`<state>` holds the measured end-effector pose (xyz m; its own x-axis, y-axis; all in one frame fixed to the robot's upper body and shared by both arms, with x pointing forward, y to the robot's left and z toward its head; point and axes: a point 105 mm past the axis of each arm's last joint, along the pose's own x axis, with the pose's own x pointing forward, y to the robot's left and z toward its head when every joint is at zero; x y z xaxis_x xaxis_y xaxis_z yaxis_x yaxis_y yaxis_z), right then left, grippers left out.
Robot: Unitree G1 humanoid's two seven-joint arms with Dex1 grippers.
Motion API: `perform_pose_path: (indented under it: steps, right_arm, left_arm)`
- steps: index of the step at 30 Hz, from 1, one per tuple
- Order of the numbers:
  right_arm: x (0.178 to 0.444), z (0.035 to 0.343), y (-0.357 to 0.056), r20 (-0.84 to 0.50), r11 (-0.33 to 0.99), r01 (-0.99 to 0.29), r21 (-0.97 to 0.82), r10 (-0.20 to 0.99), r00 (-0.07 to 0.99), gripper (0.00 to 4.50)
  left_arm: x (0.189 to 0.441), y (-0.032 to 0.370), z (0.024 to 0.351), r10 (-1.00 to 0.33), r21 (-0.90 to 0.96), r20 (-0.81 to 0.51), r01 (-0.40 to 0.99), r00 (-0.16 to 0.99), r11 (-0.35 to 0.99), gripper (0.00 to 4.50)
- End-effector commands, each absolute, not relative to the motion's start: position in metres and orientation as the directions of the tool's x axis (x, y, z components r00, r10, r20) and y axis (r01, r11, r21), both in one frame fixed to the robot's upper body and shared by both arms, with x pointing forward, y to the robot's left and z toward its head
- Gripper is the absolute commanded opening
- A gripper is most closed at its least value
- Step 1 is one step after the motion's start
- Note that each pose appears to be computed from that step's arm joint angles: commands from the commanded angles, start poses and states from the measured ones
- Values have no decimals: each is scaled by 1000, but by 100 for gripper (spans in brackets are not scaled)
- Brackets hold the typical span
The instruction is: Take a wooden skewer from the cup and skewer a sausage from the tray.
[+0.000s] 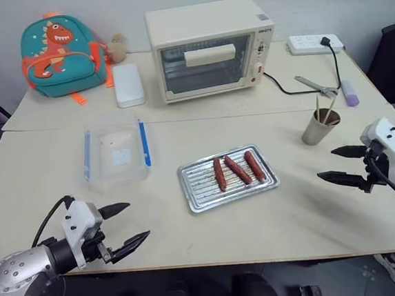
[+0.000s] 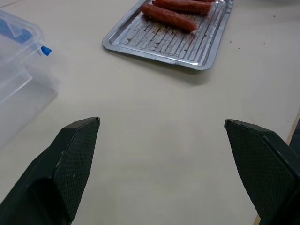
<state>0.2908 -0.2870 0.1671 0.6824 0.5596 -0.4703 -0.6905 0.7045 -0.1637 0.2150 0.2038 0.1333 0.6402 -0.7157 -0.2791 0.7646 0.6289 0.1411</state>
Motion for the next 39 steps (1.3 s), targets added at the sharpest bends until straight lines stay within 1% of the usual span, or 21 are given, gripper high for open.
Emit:
perform_pose_path:
  steps: [1,10,14,17,19,21,25,30,33,35,39]
  right_arm:
    - [290,176,-283,-455,691,-698,-185,569,685,448]
    - [288,173,-278,-425,722,-672,-164,563,709,448]
    - [285,168,-274,-414,741,-659,-132,563,715,448]
    - [286,168,-275,-393,770,-621,-148,530,751,448]
    - [288,171,-278,-347,808,-566,-161,491,799,448]
    - [292,175,-282,-298,848,-498,-181,436,849,448]
    - [297,186,-287,-189,919,-352,-179,319,929,448]
    - [303,199,-280,-74,957,-247,-149,239,968,448]
    - [310,206,-284,-11,981,-165,-106,165,986,448]
    - [316,210,-285,20,987,-135,-85,137,990,448]
    - [325,213,-278,39,987,-140,-82,144,989,448]
  left_arm:
    - [220,207,139,-697,203,-268,746,665,634,450]
    - [226,207,135,-677,154,-259,721,689,675,450]
    - [225,202,137,-705,151,-248,745,665,650,450]
    - [229,199,141,-704,160,-225,738,673,655,450]
    - [232,191,146,-731,141,-189,755,656,641,450]
    - [236,180,153,-763,123,-157,779,627,614,450]
    - [241,154,167,-842,88,-107,848,529,522,450]
    - [248,120,186,-921,98,-61,921,385,378,450]
    - [254,103,197,-951,116,-34,946,308,302,450]
    - [259,93,201,-962,135,-28,955,270,264,450]
    - [267,75,208,-975,163,-12,962,223,218,450]
